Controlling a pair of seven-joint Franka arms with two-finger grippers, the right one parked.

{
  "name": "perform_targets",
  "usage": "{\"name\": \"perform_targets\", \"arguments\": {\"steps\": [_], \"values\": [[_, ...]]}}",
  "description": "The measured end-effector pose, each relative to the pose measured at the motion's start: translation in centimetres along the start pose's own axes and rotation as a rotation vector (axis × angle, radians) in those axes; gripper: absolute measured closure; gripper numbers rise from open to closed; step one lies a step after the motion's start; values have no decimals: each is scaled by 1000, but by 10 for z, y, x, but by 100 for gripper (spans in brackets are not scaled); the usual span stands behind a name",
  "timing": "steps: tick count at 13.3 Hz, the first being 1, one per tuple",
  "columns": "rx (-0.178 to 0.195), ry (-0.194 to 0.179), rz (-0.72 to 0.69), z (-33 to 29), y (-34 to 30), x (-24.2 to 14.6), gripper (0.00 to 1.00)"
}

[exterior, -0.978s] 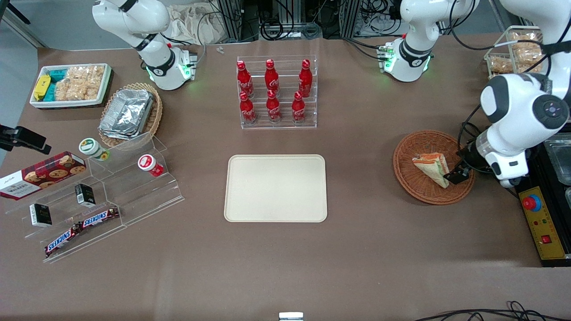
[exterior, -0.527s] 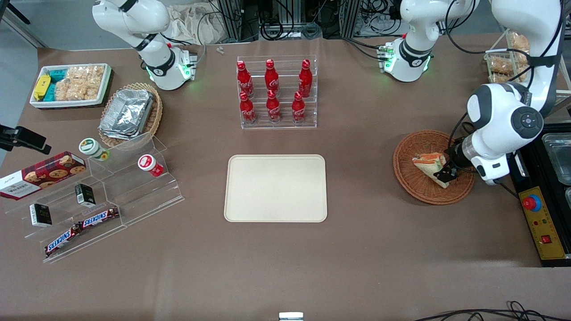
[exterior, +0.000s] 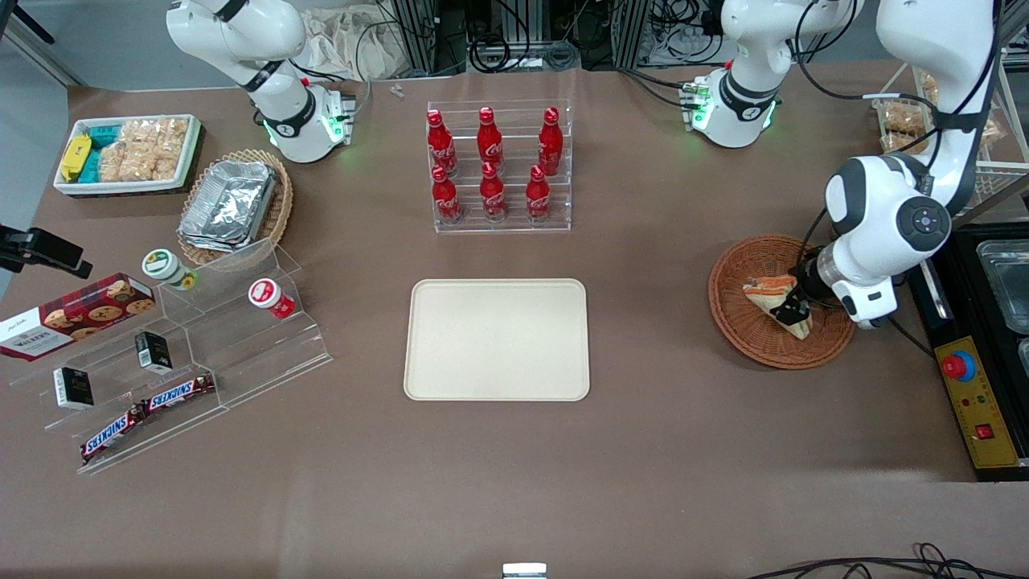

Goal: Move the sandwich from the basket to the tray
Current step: 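Lower the left gripper and close it on the sandwich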

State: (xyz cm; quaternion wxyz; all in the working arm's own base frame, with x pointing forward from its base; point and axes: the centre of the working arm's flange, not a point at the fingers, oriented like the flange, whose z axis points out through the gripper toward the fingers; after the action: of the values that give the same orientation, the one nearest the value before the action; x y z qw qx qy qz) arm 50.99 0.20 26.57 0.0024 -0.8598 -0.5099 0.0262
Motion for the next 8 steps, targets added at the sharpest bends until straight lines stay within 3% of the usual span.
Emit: {"name": "perform_targets", "arguments": {"steps": [5, 8], "values": [[-40, 18, -1, 17, -1, 0, 6], [-52, 28, 4, 15, 2, 2, 38]]}}
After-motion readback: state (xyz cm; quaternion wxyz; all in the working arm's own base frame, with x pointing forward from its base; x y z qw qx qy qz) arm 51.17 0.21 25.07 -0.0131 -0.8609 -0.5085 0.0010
